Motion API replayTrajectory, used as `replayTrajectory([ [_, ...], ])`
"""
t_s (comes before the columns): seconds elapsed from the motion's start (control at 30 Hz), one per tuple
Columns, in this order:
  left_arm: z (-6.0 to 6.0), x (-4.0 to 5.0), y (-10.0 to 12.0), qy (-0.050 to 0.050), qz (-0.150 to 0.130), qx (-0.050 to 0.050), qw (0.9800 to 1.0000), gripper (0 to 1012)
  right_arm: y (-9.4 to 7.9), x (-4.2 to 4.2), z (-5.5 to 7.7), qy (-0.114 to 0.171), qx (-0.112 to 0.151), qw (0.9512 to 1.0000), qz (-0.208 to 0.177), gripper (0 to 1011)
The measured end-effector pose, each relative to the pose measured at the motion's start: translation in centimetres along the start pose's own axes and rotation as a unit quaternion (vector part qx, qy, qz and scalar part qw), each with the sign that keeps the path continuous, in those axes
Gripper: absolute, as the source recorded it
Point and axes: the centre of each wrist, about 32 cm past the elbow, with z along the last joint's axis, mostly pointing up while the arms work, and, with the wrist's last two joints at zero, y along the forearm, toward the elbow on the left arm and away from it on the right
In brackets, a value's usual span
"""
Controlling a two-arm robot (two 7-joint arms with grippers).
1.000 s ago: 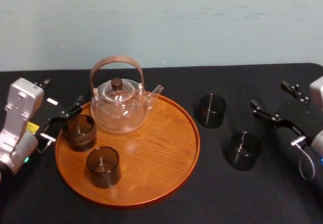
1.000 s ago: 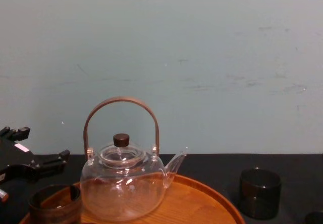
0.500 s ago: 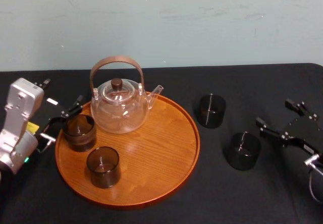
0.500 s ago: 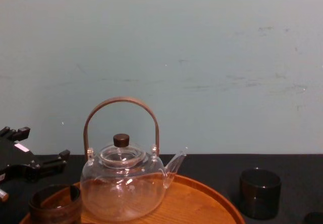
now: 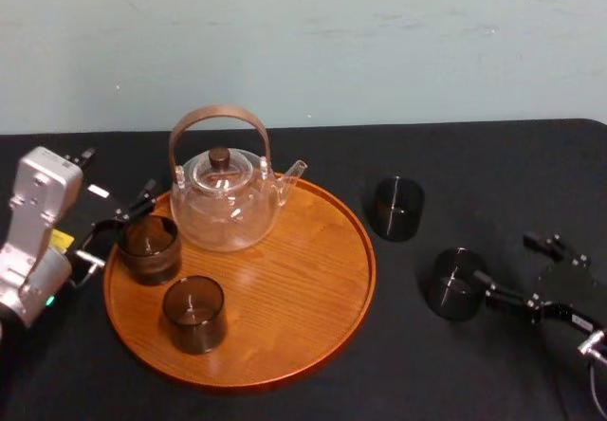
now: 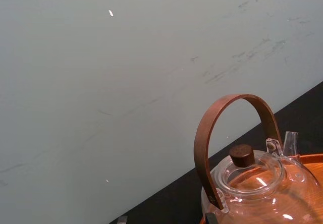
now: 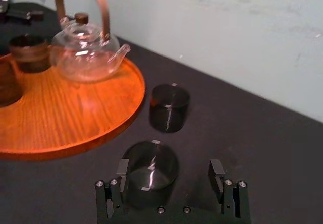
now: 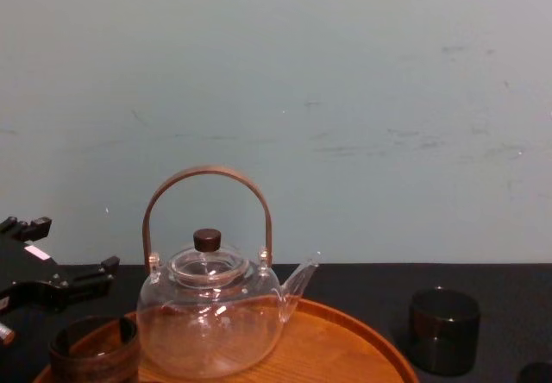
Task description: Pick up the glass from the table and place it on the tray.
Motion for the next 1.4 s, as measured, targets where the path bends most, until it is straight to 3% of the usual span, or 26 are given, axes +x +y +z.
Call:
replayTrajectory([
  [0.47, 0.0, 0.0, 0.0, 0.0, 0.0, 0.0, 1.0, 1001, 0.2, -0.28, -0.4, 0.004, -0.044, 0.9987, 0.025, 1002],
  [1.4, 0.0, 0.0, 0.0, 0.0, 0.0, 0.0, 1.0, 1001, 3.3, -0.06, -0.7, 0.024, -0.085, 0.9955, 0.034, 1002],
])
